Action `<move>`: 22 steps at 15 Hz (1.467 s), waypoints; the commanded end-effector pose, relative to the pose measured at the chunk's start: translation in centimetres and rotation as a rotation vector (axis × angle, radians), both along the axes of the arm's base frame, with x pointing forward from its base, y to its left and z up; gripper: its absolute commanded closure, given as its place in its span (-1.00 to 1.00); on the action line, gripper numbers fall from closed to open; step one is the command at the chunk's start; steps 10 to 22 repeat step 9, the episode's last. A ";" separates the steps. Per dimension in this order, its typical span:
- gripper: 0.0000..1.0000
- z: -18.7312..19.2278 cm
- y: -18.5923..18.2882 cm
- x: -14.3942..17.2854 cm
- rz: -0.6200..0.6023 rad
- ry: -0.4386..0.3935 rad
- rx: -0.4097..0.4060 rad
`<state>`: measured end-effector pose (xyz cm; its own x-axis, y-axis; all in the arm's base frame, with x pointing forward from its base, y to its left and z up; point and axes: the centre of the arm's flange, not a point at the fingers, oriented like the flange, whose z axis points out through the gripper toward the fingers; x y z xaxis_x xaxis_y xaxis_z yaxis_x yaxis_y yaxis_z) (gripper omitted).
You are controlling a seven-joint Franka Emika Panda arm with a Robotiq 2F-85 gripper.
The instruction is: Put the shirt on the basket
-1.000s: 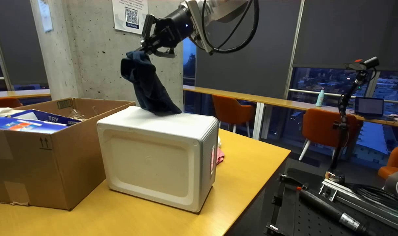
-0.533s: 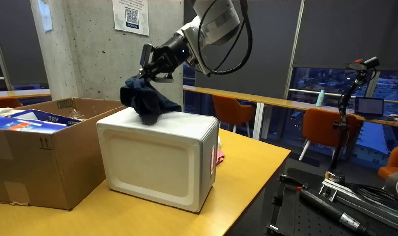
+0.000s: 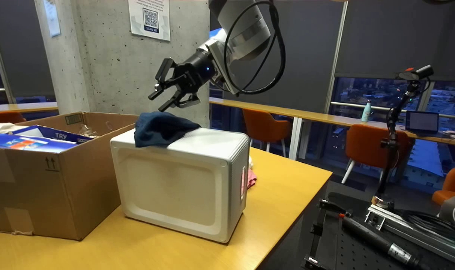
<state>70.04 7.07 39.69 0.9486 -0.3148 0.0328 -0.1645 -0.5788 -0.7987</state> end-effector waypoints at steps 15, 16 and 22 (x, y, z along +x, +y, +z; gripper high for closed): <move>-1.00 1.9 -4.6 0.3 -0.029 -0.010 -0.165; -1.00 1.9 -4.6 0.3 -0.029 -0.010 -0.165; -1.00 1.9 -4.6 0.3 -0.029 -0.010 -0.165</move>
